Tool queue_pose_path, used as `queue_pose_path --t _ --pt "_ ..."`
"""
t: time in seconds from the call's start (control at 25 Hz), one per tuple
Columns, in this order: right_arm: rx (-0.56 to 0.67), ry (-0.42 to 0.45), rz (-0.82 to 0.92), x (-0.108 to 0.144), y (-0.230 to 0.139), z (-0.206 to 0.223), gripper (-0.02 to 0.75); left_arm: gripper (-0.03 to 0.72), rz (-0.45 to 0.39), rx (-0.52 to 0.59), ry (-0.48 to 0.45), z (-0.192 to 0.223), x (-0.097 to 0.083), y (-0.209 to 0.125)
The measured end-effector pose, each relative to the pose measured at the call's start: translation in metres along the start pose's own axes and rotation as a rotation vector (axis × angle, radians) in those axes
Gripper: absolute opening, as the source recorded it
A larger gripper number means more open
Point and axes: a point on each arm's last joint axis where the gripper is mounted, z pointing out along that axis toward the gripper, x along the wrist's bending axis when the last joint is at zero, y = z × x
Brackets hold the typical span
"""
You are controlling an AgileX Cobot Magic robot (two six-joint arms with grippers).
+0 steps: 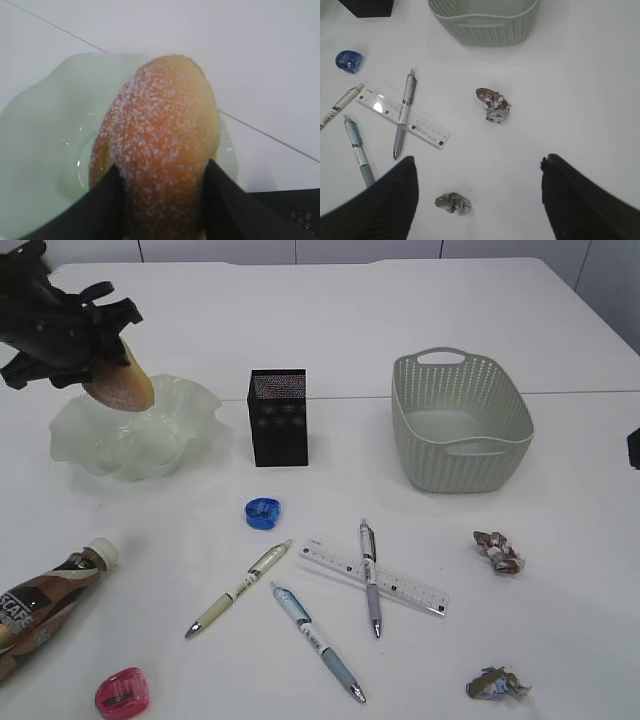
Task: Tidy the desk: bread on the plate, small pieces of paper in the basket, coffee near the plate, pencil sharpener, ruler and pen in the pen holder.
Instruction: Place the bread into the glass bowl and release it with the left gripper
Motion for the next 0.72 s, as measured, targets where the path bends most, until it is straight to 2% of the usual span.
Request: queue_pose_path --t 0.12,0.36,0.72 --pt "0.000 0.000 0.000 0.0000 0.0000 0.0000 0.565 0.358 0.020 0.009 0.015 0.0068 0.0031 -0.0035" --pt "0.004 0.001 0.000 0.0001 -0.0003 0.0000 0.565 0.535 0.047 0.008 0.032 0.0079 0.0044 -0.0034" --pt "0.015 0.002 0.000 0.0002 -0.0014 0.0000 0.565 0.565 0.053 0.028 0.072 0.0077 0.0081 -0.0050"
